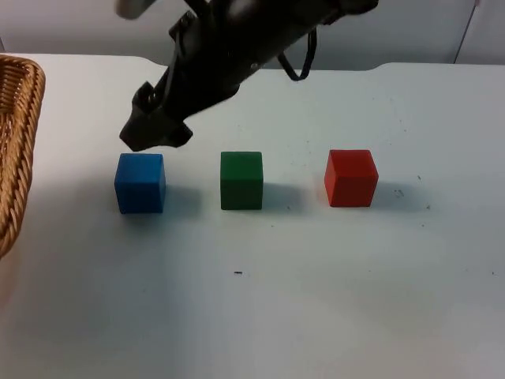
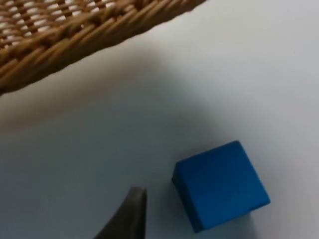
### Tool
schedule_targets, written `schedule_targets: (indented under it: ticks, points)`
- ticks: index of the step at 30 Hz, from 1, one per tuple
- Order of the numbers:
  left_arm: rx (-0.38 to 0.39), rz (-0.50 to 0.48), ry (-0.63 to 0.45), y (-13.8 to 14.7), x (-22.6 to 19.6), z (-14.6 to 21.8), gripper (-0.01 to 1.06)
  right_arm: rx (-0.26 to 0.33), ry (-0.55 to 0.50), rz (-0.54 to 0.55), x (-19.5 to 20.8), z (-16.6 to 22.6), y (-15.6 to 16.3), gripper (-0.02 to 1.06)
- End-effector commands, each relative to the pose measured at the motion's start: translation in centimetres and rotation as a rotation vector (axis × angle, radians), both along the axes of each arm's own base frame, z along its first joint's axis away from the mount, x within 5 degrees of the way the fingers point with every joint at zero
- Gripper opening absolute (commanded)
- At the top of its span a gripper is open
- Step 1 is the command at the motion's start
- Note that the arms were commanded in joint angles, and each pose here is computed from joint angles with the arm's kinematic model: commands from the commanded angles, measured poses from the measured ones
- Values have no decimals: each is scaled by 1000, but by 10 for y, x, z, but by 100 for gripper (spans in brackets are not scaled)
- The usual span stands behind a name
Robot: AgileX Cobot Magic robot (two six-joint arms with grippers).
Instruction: Pick up the basket with the left hand and place the blue cube into the basket with the right hand.
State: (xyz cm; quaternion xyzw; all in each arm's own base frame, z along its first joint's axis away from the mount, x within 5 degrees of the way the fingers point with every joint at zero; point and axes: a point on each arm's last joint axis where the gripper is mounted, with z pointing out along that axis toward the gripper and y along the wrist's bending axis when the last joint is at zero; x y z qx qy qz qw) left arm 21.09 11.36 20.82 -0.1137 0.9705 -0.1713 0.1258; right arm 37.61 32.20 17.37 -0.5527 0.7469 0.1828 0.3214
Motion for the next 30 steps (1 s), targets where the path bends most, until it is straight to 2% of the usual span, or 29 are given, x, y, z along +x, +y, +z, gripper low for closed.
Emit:
schedule_targets:
  ticks: [1, 13, 30]
  points:
    - [-26, 22, -23, 0, 2, 2, 0, -20, 8, 40, 0, -15, 5, 101]
    - [-38, 29, -36, -1, 3, 2, 0, -68, -61, 148, 2, -51, 15, 100]
    - [-38, 14, -43, -1, 3, 2, 0, -79, -27, 166, 11, -84, 27, 100]
